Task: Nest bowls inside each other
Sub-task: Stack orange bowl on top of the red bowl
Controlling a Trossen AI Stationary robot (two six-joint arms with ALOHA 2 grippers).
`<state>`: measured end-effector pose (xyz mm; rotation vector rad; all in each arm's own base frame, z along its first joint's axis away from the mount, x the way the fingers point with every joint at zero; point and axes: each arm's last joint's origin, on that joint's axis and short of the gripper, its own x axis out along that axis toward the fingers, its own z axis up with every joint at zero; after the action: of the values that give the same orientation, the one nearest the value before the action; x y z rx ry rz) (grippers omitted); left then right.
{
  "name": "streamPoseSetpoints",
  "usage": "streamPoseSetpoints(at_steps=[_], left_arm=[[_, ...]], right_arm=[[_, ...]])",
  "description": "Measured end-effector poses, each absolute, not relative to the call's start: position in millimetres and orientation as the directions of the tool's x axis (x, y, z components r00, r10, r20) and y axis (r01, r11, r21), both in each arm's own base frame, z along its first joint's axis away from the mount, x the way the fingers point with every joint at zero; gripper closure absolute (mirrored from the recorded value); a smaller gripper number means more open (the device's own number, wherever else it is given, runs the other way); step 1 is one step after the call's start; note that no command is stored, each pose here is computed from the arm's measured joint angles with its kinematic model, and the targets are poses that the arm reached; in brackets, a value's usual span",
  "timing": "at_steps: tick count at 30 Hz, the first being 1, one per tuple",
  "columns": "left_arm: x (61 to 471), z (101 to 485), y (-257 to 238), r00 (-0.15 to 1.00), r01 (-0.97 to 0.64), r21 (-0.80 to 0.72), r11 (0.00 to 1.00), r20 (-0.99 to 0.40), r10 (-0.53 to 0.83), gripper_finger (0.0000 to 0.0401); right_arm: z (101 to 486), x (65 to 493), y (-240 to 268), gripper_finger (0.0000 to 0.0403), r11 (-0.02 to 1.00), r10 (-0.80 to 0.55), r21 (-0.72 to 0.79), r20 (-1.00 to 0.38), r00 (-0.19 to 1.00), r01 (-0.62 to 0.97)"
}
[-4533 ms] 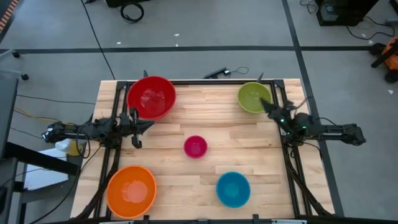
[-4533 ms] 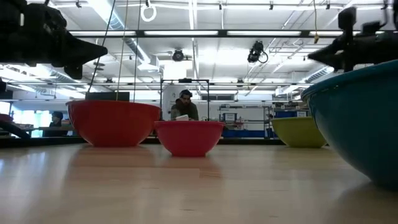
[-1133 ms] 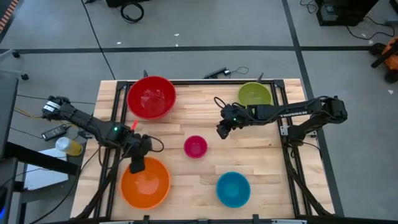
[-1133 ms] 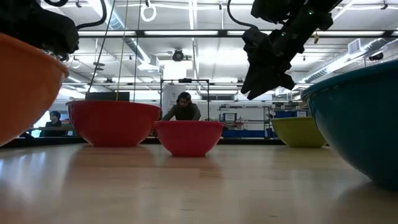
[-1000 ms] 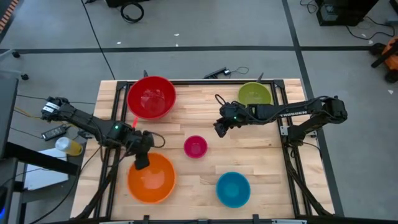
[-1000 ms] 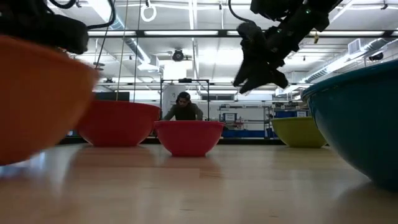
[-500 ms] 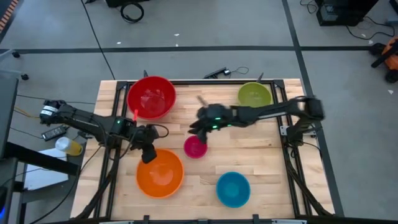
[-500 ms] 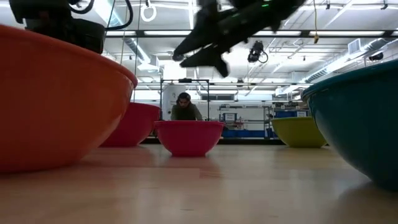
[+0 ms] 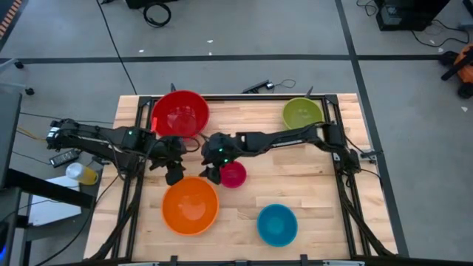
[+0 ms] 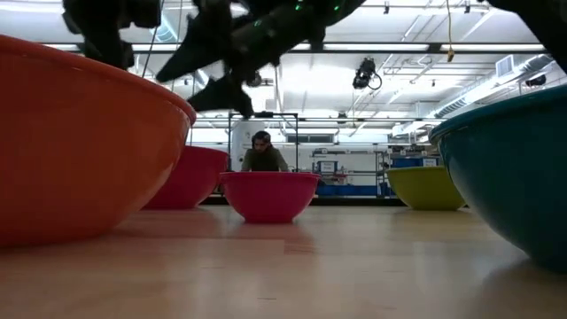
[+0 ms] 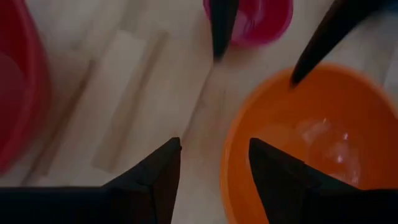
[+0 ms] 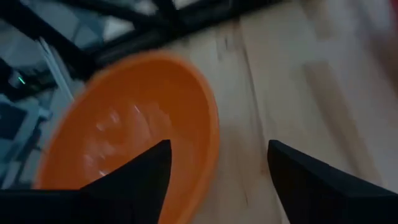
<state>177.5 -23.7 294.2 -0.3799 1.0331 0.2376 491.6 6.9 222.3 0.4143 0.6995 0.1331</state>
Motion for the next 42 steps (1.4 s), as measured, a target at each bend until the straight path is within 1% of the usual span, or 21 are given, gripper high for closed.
streamPoseSetpoints(at_steps=[4, 7, 11, 13, 15, 17, 21, 22, 23, 26, 28, 30, 32, 34, 36, 37, 39, 42], left_arm=[[178.3, 303.8, -22.8, 0.523, -0.377, -0.183, 0.908, -0.851, 0.045, 0.0209], [179.0, 314.4, -22.4, 0.554, -0.387, -0.194, 0.902, -0.831, 0.059, 0.0209], [179.5, 338.1, -21.6, 0.620, -0.389, -0.219, 0.895, -0.781, 0.078, 0.0209], [178.7, 351.3, -21.0, 0.653, -0.376, -0.220, 0.900, -0.752, 0.089, 0.0209], [177.2, 364.7, -20.2, 0.684, -0.365, -0.214, 0.906, -0.722, 0.105, 0.0209], [174.9, 377.8, -19.2, 0.713, -0.359, -0.206, 0.910, -0.690, 0.125, 0.0209], [168.6, 401.7, -17.3, 0.756, -0.346, -0.192, 0.919, -0.637, 0.151, 0.0209], [166.3, 407.8, -16.8, 0.766, -0.344, -0.193, 0.919, -0.624, 0.156, 0.0209], [163.9, 413.4, -16.4, 0.773, -0.337, -0.191, 0.922, -0.616, 0.155, 0.0209], [155.5, 429.7, -15.2, 0.792, -0.325, -0.196, 0.925, -0.591, 0.153, 0.0209], [149.6, 437.4, -14.2, 0.794, -0.325, -0.196, 0.925, -0.587, 0.155, 0.0209], [144.1, 442.3, -13.2, 0.794, -0.325, -0.182, 0.928, -0.585, 0.163, 0.0209], [138.9, 442.8, -12.0, 0.784, -0.336, -0.165, 0.927, -0.594, 0.178, 0.0209], [133.5, 443.1, -10.8, 0.781, -0.350, -0.159, 0.923, -0.594, 0.194, 0.0209], [129.1, 441.8, -9.7, 0.765, -0.372, -0.151, 0.916, -0.609, 0.211, 0.0209], [126.7, 441.5, -9.2, 0.760, -0.381, -0.153, 0.912, -0.612, 0.216, 0.0209], [124.4, 440.1, -8.4, 0.745, -0.408, -0.149, 0.900, -0.624, 0.234, 0.0209], [121.5, 439.3, -7.4, 0.733, -0.435, -0.147, 0.888, -0.631, 0.255, 0.0209]], right_arm=[[196.6, 499.0, 12.9, 0.0134, 0.908, 0.276, 0.417, -0.645, 0.712, 0.026], [184.7, 500.6, 17.7, 0.0141, 0.907, 0.289, 0.420, -0.667, 0.687, 0.027], [172.8, 500.6, 21.5, 0.0164, 0.895, 0.310, 0.444, -0.693, 0.651, 0.046], [170.2, 501.1, 22.7, 0.0187, 0.893, 0.313, 0.447, -0.694, 0.648, 0.048], [171.9, 501.4, 22.9, 0.0222, 0.891, 0.319, 0.453, -0.688, 0.652, 0.042], [172.4, 501.2, 23.0, 0.0267, 0.889, 0.323, 0.456, -0.687, 0.651, 0.039], [177.9, 502.0, 15.1, 0.0374, 0.887, 0.325, 0.461, -0.665, 0.673, 0.028], [179.1, 502.4, 11.8, 0.0382, 0.872, 0.356, 0.490, -0.648, 0.673, 0.011], [183.4, 503.0, 8.0, 0.0382, 0.848, 0.370, 0.529, -0.629, 0.684, 0.027], [206.5, 510.3, -8.9, 0.0369, 0.794, 0.372, 0.606, -0.545, 0.751, 0.046], [231.0, 513.8, -22.6, 0.0371, 0.793, 0.324, 0.608, -0.487, 0.811, 0.048], [255.0, 518.5, -39.5, 0.0379, 0.803, 0.239, 0.592, -0.425, 0.873, 0.068], [276.3, 520.4, -57.5, 0.0382, 0.823, 0.104, 0.551, -0.383, 0.918, 0.137], [292.8, 519.8, -78.7, 0.0382, 0.828, -0.074, 0.504, -0.338, 0.938, 0.246], [303.8, 516.4, -101.5, 0.0379, 0.812, -0.240, 0.458, -0.305, 0.922, 0.362], [307.0, 514.1, -112.3, 0.0374, 0.800, -0.295, 0.444, -0.295, 0.909, 0.404], [307.2, 508.4, -134.6, 0.0365, 0.776, -0.363, 0.427, -0.298, 0.883, 0.464], [300.7, 499.2, -163.0, 0.0366, 0.735, -0.431, 0.405, -0.339, 0.836, 0.544]])
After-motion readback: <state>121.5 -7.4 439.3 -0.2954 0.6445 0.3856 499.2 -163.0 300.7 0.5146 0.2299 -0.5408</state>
